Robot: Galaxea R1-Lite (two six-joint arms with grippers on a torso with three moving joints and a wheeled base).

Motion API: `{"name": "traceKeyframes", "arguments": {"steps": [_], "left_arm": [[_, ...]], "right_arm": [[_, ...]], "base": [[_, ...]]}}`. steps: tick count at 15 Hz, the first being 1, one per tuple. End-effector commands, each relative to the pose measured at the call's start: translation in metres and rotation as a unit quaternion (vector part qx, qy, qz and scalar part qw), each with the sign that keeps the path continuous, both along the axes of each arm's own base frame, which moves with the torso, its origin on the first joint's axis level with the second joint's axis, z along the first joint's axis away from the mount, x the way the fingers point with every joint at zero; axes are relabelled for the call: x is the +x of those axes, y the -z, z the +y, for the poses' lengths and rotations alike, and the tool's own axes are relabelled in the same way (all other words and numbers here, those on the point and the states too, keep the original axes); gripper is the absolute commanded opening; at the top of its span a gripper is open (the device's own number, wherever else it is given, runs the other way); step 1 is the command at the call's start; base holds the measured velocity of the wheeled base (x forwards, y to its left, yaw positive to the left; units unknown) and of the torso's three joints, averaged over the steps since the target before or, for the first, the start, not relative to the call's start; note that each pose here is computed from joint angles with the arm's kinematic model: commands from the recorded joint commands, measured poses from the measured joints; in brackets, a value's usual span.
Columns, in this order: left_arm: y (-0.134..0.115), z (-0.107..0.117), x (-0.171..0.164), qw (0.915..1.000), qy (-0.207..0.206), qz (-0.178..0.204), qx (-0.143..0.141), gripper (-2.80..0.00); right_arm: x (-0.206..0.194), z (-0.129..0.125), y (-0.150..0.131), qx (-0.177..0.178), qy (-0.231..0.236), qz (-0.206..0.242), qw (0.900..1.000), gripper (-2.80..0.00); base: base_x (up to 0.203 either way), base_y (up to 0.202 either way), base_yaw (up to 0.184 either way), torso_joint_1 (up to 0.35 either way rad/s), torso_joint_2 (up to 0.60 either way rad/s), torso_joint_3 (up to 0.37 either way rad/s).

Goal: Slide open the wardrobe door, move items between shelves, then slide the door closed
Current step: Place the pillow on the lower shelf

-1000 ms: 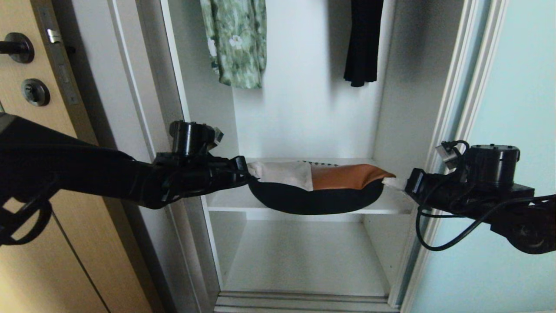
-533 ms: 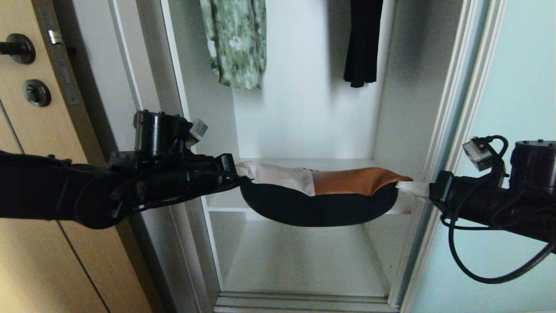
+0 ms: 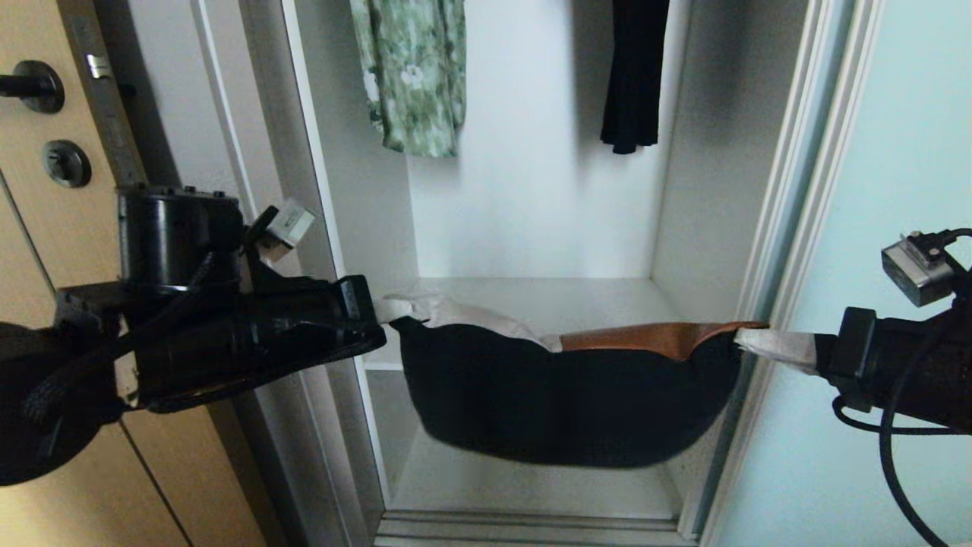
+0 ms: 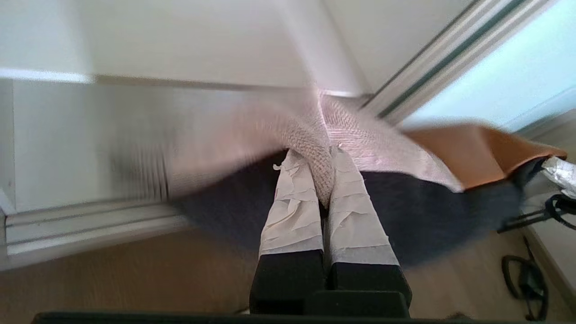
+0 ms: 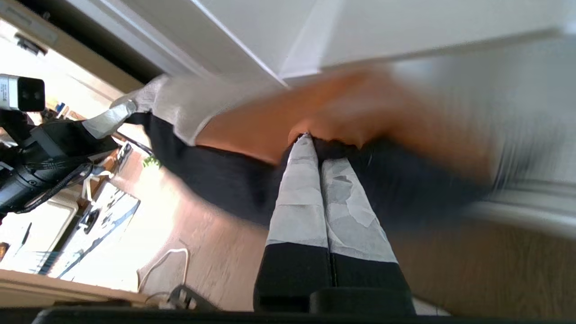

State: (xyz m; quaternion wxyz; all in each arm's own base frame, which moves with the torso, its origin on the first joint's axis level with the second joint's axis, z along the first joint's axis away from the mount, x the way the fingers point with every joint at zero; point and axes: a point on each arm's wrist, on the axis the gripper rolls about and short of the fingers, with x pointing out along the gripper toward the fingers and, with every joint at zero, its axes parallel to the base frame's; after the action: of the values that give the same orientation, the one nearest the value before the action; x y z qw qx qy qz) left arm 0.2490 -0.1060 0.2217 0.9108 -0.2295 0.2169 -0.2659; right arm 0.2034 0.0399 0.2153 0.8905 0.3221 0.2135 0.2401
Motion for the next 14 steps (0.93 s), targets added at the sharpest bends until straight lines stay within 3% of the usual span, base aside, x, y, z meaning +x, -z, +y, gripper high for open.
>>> {"name": "traceKeyframes", "arguments": {"steps": [1,7,14], "left_arm": [[-0.006,0.006,-0.023,0.9999,0.008,-0.013,-0.007,-2.8],[0.0,0.008,-0.044,0.9996,0.025,-0.008,-0.008,-2.8],[0.017,0.002,-0.043,0.9991,0.038,0.018,0.005,-2.8]], "right_arm": [[-0.02,-0.002,-0.009,0.003,-0.003,-0.016,1.0,-2.8],[-0.043,-0.005,0.001,0.003,-0.006,-0.006,1.0,-2.8],[-0.026,-0.001,0.006,0.017,-0.024,0.019,0.999,-2.8]], "base": [[0.0,0.0,0.0,0.0,0.0,0.0],[0.0,0.0,0.0,0.0,0.0,0.0],[0.0,0.0,0.0,0.0,0.0,0.0]]}}
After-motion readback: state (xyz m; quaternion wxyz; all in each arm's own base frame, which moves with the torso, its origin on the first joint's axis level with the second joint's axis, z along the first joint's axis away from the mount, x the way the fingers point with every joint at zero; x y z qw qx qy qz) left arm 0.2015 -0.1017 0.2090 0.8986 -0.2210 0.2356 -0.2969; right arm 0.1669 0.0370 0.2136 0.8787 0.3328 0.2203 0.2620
